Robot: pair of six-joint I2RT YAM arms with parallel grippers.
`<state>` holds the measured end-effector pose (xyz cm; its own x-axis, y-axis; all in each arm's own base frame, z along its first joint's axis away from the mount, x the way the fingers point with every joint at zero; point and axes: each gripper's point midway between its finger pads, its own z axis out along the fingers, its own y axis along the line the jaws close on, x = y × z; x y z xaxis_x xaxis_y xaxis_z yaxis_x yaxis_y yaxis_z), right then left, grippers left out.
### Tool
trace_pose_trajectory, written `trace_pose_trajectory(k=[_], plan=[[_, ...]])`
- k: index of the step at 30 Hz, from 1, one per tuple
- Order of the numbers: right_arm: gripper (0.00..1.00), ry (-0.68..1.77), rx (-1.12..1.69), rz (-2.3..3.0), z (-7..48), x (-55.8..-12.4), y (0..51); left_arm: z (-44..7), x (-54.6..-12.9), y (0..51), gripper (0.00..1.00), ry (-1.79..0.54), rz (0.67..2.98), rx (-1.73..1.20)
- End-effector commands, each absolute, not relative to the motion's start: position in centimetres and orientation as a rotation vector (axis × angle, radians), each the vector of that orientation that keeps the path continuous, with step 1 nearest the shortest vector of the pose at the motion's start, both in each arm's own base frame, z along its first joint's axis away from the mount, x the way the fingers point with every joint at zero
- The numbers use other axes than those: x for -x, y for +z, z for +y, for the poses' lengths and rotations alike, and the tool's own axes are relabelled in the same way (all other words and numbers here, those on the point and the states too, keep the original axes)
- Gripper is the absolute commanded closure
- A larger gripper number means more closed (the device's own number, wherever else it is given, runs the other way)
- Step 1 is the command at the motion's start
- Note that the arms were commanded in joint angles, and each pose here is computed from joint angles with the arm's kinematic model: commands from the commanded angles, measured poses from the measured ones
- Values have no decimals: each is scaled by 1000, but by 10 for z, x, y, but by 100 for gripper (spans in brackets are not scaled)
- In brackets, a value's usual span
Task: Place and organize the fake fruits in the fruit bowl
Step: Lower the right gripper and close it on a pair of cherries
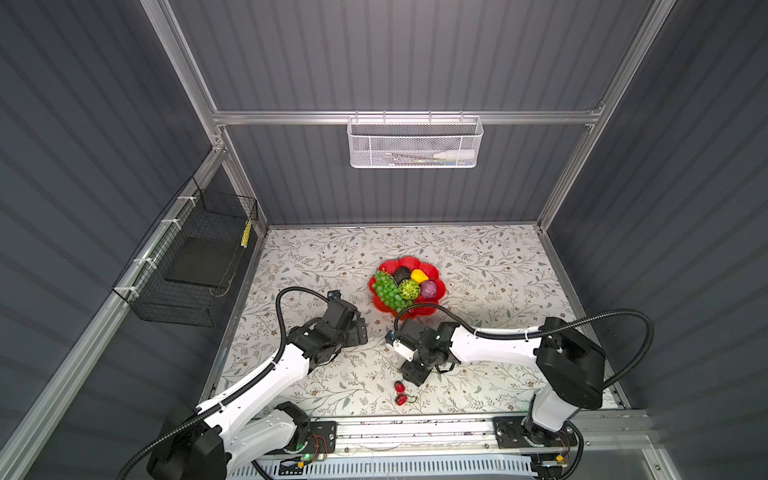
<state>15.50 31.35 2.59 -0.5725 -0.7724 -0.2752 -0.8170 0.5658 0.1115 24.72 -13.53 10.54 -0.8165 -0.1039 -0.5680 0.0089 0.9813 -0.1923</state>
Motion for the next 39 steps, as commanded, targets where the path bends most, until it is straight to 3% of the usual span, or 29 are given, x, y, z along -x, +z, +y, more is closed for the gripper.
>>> trace_pose_trajectory(k=[1,9,19,39], plan=[[42,305,1322,2587,307,-158,31,-132,-251,115,5,-243,2490,93],[37,445,1209,2518,300,-150,70,-133,-251,117,5,-245,2489,92],[38,293,998,2673,238,-143,55,-137,-253,117,5,-271,2492,94],[45,184,998,2717,253,-161,26,-138,-255,121,4,-270,2483,94]])
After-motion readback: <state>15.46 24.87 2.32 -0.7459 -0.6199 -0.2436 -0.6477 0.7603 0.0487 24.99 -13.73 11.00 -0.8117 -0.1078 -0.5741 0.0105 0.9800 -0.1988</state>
